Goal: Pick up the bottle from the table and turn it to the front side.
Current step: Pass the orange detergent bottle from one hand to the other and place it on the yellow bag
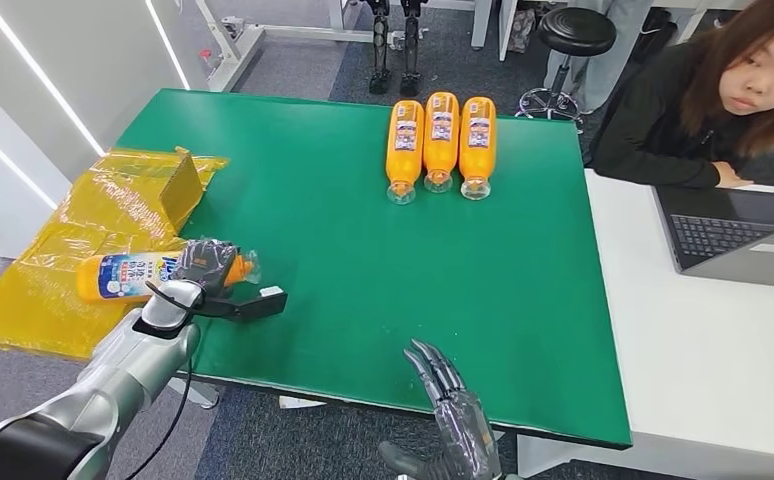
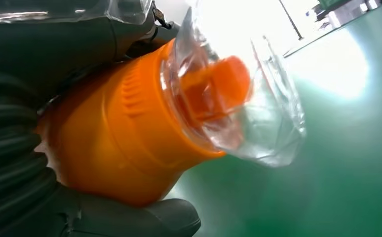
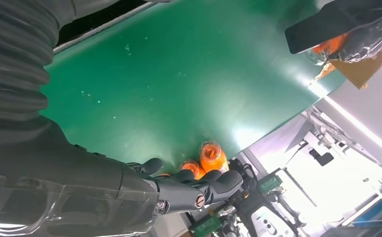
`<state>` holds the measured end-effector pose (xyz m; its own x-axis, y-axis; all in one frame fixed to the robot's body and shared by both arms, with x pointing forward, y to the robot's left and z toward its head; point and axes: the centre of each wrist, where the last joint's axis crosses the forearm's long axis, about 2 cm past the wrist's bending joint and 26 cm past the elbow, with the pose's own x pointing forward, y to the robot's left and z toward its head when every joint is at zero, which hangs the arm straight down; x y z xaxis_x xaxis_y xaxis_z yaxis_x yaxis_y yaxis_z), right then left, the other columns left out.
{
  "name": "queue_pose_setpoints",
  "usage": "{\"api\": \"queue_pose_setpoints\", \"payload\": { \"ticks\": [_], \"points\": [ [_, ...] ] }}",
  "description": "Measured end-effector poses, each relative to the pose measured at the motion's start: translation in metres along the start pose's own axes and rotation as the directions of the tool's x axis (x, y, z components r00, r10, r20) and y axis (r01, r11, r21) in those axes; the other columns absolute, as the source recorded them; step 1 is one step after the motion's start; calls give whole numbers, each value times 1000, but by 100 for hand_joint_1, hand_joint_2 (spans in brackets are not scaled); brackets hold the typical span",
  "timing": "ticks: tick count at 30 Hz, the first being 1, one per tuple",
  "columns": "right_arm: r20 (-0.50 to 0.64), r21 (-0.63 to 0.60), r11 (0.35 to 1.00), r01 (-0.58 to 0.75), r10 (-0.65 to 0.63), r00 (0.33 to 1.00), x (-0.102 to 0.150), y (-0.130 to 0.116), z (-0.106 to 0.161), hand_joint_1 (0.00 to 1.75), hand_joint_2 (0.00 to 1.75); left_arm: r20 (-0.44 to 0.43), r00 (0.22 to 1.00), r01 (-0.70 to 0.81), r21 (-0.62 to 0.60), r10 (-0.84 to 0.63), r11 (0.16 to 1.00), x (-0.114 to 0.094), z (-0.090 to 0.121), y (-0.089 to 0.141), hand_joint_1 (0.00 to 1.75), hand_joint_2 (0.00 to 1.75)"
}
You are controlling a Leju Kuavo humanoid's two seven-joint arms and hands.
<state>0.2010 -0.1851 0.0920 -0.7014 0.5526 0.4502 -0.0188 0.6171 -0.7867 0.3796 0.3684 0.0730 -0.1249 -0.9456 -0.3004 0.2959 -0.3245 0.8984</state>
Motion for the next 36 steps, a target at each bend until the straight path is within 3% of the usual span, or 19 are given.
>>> {"api": "queue_pose_setpoints", "payload": {
  "ticks": [15,21,25,29,32,36],
  "points": [
    [-8,-5,1000,4,-4,1000,-1,-1,3,0,175,-22,999,30,14,-29,999,-12,-4,9,0,175],
    [-35,1,1000,-14,14,999,1,0,1,0,175,32,999,19,152,-24,988,-1,-10,25,0,175],
    [-61,-10,999,-50,49,997,3,2,4,0,175,145,989,-56,338,7,939,23,-13,40,0,175],
    [-109,-39,995,-86,81,991,3,1,10,0,175,335,935,-275,470,119,838,62,-4,53,0,175],
    [-142,-47,994,-95,88,986,3,0,14,0,175,530,801,-546,458,277,702,89,16,61,0,175],
    [-168,-54,994,-91,81,982,2,-1,19,0,175,760,513,-824,307,398,476,111,47,76,0,175]
  ]
}}
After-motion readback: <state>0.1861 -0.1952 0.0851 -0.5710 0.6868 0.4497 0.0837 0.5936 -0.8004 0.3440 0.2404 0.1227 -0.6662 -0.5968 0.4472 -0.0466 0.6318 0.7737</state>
